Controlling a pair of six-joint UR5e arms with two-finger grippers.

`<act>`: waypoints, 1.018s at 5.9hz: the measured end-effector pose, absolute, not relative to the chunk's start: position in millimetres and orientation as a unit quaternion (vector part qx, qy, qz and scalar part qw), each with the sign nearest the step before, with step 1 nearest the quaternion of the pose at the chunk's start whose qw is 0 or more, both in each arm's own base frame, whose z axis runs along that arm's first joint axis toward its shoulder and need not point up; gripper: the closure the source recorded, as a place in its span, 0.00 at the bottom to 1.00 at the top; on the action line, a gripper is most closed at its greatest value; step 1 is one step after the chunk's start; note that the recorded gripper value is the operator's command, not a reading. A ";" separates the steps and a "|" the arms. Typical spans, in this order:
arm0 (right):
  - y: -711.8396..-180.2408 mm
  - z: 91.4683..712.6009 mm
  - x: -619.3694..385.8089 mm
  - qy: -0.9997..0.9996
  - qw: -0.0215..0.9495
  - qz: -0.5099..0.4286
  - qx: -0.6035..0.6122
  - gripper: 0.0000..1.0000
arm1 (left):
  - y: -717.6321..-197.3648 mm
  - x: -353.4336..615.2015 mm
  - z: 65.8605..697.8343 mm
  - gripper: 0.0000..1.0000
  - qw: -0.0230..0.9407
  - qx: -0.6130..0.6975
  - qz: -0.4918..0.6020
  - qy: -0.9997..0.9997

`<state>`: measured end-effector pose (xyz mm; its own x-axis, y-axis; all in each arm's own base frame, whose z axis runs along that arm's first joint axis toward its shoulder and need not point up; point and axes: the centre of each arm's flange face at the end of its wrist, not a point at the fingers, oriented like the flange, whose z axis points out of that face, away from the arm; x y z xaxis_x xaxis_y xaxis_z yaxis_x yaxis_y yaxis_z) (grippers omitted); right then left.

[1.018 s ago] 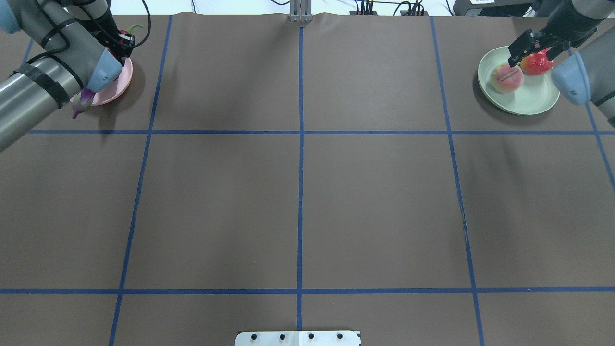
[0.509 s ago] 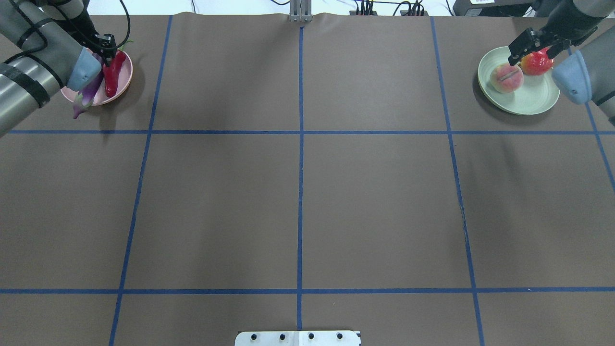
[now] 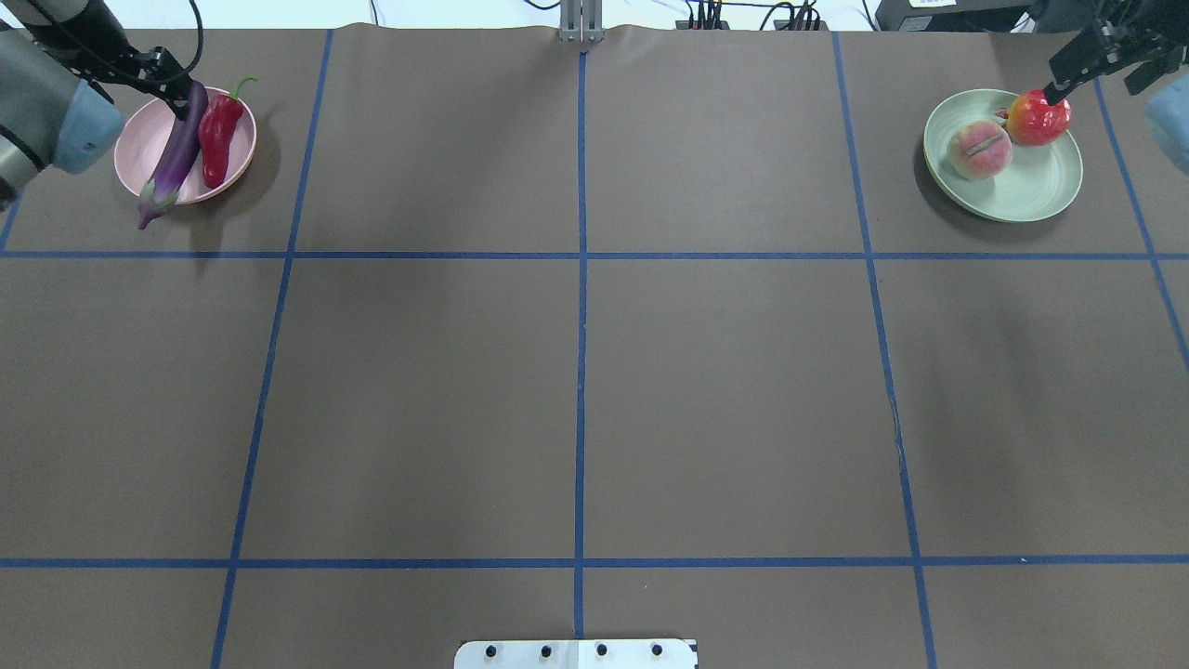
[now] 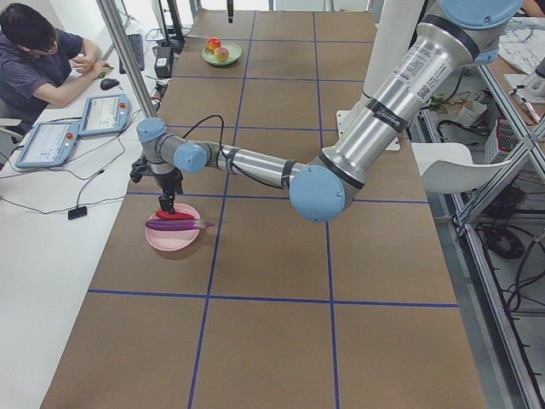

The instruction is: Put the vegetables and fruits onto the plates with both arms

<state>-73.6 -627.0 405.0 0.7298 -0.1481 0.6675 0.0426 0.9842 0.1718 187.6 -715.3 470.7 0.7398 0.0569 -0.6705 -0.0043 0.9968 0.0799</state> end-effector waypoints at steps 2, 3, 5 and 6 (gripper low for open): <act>-564.3 411.9 1.2 -0.349 0.933 -0.063 0.066 0.00 | -652.6 121.8 463.5 0.00 0.931 0.054 0.053 0.357; -535.9 433.6 31.7 -0.344 0.935 -0.064 0.064 0.00 | -621.0 81.8 459.3 0.00 0.933 0.055 0.081 0.346; -489.4 482.7 51.2 -0.341 0.937 -0.068 0.041 0.00 | -550.5 -7.8 507.3 0.00 0.934 0.055 0.125 0.332; -475.1 500.2 52.1 -0.340 0.937 -0.066 0.034 0.00 | -522.1 -45.8 536.5 0.00 0.933 0.054 0.125 0.332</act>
